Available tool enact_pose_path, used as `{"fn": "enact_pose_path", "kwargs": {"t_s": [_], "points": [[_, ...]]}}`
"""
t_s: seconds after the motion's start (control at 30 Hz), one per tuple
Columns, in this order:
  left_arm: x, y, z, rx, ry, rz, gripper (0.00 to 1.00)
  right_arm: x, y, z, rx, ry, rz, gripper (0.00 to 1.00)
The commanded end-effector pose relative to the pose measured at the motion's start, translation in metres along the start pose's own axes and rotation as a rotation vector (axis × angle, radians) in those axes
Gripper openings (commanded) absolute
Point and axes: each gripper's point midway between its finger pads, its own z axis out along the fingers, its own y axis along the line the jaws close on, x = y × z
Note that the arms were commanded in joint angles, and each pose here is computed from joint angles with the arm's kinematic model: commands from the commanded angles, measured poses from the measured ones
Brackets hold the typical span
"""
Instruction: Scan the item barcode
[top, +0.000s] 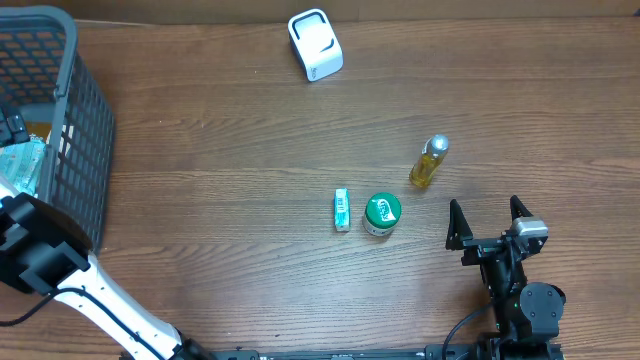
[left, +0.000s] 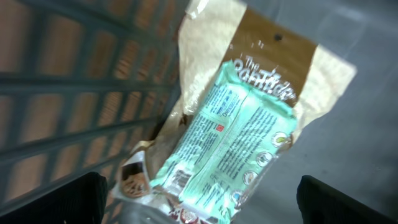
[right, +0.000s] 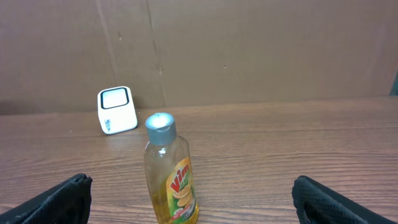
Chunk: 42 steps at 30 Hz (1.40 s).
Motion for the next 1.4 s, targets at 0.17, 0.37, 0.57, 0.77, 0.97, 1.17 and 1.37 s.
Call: {"fn": "enact_pose_path", "kwargs": {"t_s": [0.17, 0.37, 0.57, 0.77, 0.97, 1.17, 1.37], "points": [[0.02, -0.024, 0.043, 0.11, 0.102, 0.102, 1.0, 0.002, -0.002, 0.0, 0.006, -0.002, -0.007, 1.0], [0.025, -0.024, 0.049, 0.13, 0.114, 0.126, 1.0, 0.002, -0.002, 0.0, 0.006, -0.002, -0.008, 1.0], [0.045, -0.024, 0.07, 0.148, 0.172, 0.141, 1.0, 0.002, -0.002, 0.0, 0.006, -0.002, -0.008, 1.0], [0.052, -0.025, 0.083, 0.138, 0.188, 0.146, 1.0, 0.002, -0.002, 0.0, 0.006, -0.002, -0.008, 1.0], [0.052, -0.026, 0.088, 0.137, 0.186, 0.141, 0.99, 0.002, -0.002, 0.0, 0.006, -0.002, -0.008, 1.0], [0.055, -0.028, 0.094, 0.134, 0.189, 0.113, 1.0, 0.002, -0.002, 0.0, 0.006, -0.002, -0.008, 1.0], [0.076, -0.036, 0.119, 0.132, 0.234, 0.121, 0.98, 0.002, -0.002, 0.0, 0.006, -0.002, -0.008, 1.0]]}}
